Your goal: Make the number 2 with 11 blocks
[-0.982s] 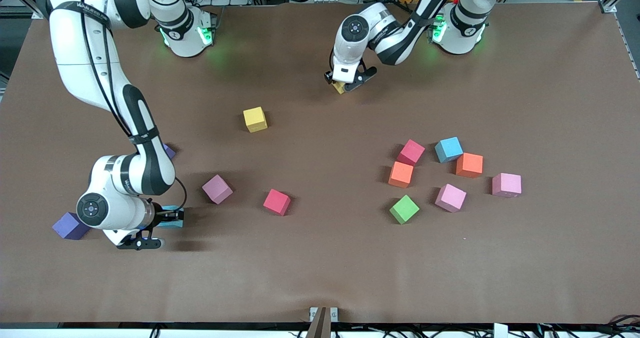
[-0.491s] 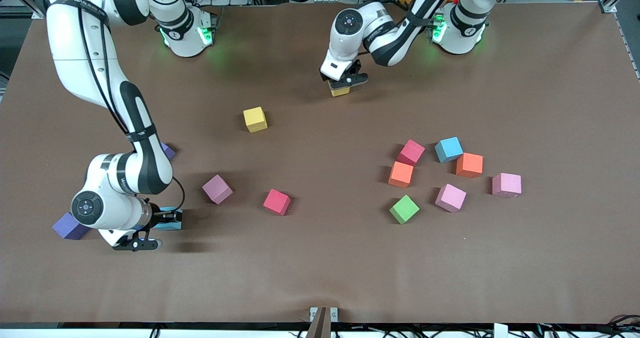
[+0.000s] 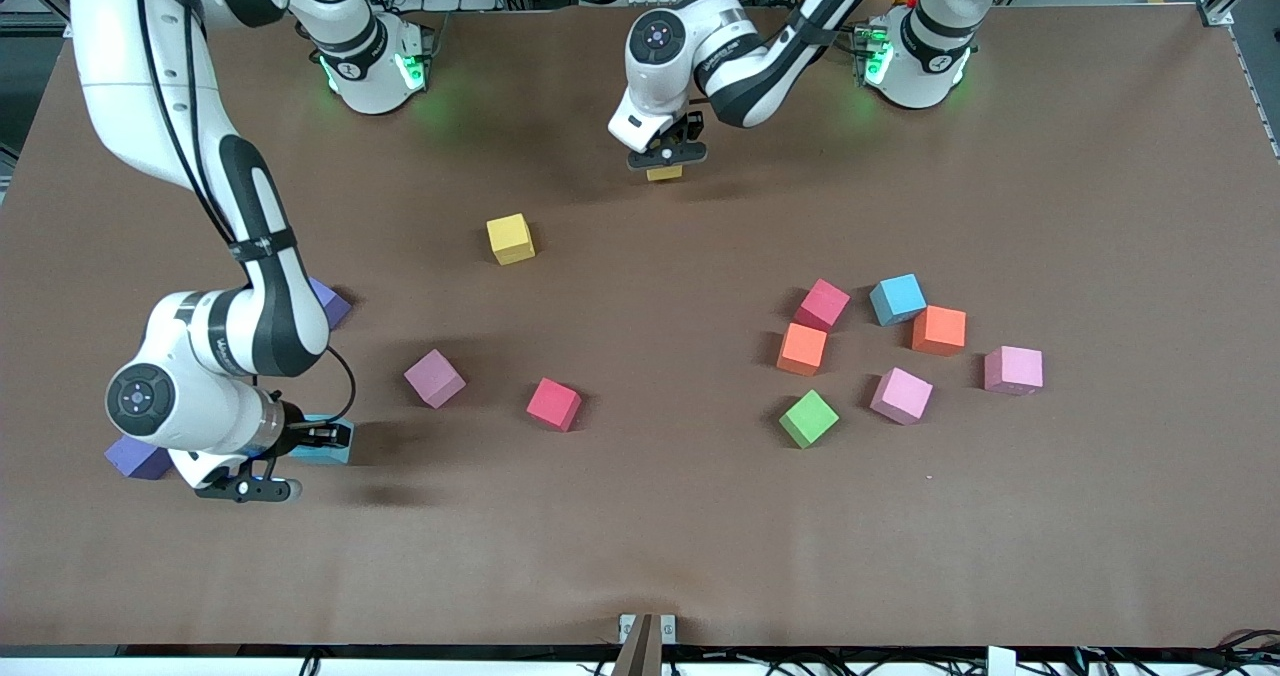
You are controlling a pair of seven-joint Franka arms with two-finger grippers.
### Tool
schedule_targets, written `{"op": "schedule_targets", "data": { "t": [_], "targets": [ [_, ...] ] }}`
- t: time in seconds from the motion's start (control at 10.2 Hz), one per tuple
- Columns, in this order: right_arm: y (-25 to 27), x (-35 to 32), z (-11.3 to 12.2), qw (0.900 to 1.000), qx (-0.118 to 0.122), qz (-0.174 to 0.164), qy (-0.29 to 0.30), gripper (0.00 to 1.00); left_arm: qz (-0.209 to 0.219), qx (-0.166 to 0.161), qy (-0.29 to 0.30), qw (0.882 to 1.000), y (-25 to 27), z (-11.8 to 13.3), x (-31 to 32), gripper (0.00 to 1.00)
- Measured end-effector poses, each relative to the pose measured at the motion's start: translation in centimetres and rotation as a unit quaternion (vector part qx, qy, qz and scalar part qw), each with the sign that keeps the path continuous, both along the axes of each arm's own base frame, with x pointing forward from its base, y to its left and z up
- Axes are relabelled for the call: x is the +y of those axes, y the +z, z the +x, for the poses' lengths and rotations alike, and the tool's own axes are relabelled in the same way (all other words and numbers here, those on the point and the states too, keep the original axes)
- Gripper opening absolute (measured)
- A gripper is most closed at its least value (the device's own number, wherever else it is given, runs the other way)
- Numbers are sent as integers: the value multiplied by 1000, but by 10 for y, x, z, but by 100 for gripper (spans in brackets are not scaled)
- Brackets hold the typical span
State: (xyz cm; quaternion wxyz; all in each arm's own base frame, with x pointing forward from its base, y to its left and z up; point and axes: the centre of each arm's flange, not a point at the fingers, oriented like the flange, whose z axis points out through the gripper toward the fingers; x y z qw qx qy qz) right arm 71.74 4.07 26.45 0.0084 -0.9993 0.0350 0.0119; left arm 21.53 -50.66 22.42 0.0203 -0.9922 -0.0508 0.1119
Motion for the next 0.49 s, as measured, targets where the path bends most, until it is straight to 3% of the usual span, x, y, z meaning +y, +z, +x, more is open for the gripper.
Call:
{"op": "schedule_targets", "data": {
  "t": [0.49],
  "targets": [
    [33,20,-26,1000,0,5,-15,59,-4,-4,-34,999,-7,4,-5,56]
  ]
}}
